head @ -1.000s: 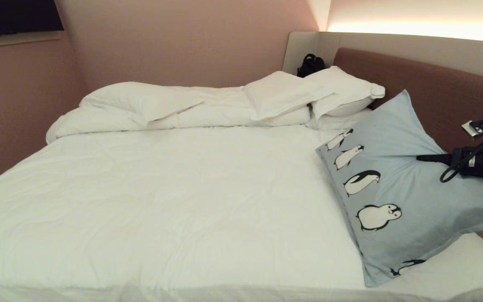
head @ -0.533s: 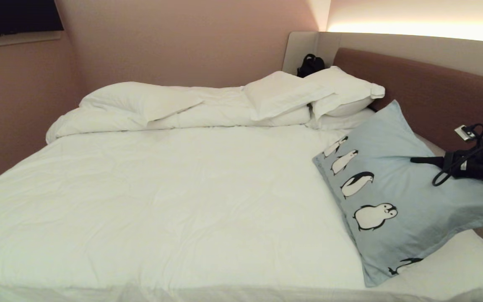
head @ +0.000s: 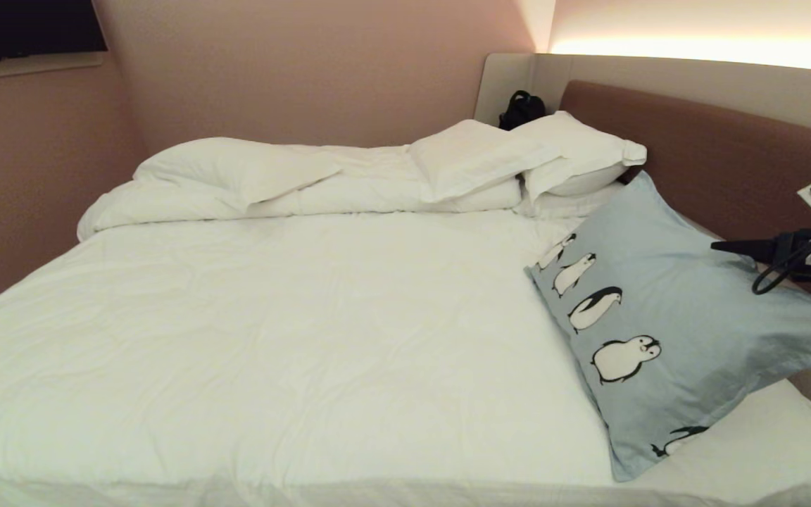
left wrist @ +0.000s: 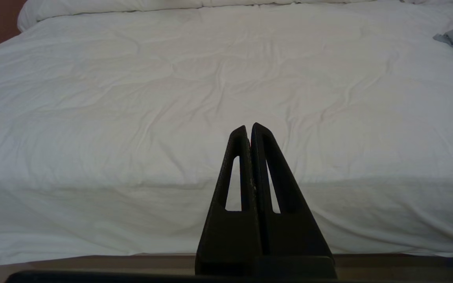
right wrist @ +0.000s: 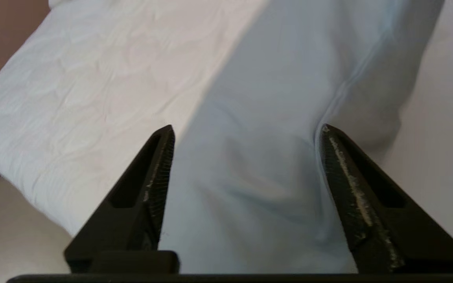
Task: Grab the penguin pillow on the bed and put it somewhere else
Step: Place the pillow at the bedside
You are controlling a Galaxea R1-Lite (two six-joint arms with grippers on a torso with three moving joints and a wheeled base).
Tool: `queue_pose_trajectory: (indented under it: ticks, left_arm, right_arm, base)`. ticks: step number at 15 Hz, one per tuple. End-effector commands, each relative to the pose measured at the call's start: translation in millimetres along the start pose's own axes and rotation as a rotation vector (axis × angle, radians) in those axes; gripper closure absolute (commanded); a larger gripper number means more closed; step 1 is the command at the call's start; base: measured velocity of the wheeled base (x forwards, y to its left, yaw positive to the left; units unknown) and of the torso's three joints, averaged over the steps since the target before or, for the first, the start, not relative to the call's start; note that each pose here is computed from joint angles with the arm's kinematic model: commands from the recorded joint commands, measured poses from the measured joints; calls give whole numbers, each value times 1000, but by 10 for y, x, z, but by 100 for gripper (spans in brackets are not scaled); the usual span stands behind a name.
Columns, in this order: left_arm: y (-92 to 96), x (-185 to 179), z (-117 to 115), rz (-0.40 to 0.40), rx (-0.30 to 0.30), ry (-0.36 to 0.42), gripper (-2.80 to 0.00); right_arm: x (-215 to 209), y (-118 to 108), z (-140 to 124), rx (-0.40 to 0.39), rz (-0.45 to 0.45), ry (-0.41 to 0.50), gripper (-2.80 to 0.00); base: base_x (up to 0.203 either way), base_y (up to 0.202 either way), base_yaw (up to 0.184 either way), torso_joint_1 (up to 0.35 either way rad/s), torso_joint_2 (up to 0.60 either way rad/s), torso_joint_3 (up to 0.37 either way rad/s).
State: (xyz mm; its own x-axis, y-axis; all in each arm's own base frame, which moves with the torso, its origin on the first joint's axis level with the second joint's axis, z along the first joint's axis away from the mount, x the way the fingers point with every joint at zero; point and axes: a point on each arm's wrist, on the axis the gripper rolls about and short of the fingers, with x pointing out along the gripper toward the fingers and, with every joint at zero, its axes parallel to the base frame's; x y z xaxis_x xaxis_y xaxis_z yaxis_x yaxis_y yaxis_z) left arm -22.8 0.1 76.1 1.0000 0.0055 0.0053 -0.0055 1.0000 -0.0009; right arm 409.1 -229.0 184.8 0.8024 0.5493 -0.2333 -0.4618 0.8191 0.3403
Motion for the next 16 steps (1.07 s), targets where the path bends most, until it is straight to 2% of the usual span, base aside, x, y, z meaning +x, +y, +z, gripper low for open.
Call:
queue_pose_trajectory:
  ticks: [1, 6, 9, 12, 16]
  left_arm:
    - [0, 0, 0, 1, -1, -1, 0]
    - [0, 0, -1, 1, -1, 0, 0]
    - [0, 0, 0, 1, -1, -1, 0]
    - [0, 0, 0, 1, -1, -1, 0]
    - [0, 0, 0, 1, -1, 0, 0]
  right_arm:
    - [-223, 170, 240, -18, -17, -46, -280]
    - [-560, 467, 535, -40, -47, -101, -280]
    - [-718, 791, 615, 2, -48, -81, -280]
    - [-873, 1044, 519, 52, -60, -60, -280]
    - [-1033, 1383, 197, 97, -77, -18, -280]
  base:
    - [0, 0, 0, 0, 0, 0]
    - [0, 0, 0, 0, 0, 0]
    - [0, 0, 0, 0, 0, 0]
    - [0, 0, 0, 0, 0, 0]
    - [0, 0, 0, 0, 0, 0]
